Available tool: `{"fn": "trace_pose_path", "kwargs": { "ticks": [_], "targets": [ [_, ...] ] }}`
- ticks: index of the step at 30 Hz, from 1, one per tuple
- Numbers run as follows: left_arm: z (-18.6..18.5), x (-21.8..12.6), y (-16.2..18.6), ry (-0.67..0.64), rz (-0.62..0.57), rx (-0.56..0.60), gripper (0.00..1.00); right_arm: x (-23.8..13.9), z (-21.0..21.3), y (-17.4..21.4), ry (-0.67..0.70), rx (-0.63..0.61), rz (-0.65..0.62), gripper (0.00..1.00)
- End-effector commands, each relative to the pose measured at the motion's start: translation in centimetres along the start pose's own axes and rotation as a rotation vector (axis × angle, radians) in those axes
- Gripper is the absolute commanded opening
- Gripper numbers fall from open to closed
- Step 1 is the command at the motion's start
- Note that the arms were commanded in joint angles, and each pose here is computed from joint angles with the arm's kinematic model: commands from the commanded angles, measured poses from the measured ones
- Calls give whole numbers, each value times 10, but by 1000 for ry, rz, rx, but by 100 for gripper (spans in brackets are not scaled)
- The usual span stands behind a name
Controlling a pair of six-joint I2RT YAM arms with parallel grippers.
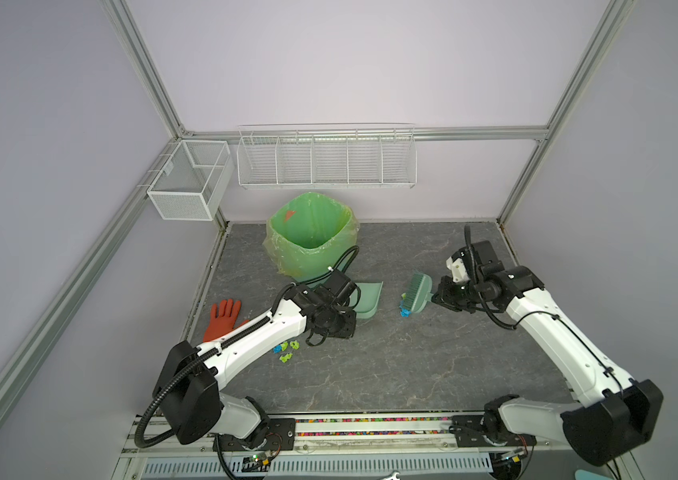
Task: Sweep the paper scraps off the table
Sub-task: 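Slide the dustpan toward the scraps while the right gripper draws the brush back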
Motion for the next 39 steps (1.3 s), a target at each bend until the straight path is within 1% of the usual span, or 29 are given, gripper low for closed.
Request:
{"fn": "trace_pose_path", "kwargs": {
  "ticks": [1, 4, 14, 24, 28, 35, 39],
  "targets": [
    [-11, -3, -7, -2, -34, 45, 0, -13, -7, -4, 43, -39, -8, 7],
    [-16, 0, -6, -5, -30, 54, 0, -15, -10, -9, 65, -60, -2, 7],
    [-38, 12, 7, -15, -5, 112, 0, -14, -29, -23, 217, -155, 57, 7],
    [-52, 21, 16, -9, 17, 140, 0, -9, -38, -33, 287, -218, 103, 7],
    [-58, 26, 21, -16, 33, 165, 0, -6, -39, -40, 298, -223, 108, 7],
    [-61, 35, 26, -78, 54, 210, 0, 3, -32, -60, 279, -243, 114, 7],
    [-67, 35, 29, -69, 54, 230, 0, 4, -32, -68, 290, -258, 111, 7]
  ]
}}
Point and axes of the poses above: each gripper's point midway between its finger pads, its own x axis out along the fingers, its own z axis along the line the jaws close on, y = z × x, the point moved 3 cm from there along -x, back along the fingers, and after that the axes turned 13 degrees about -x, right-handed, at the moved point
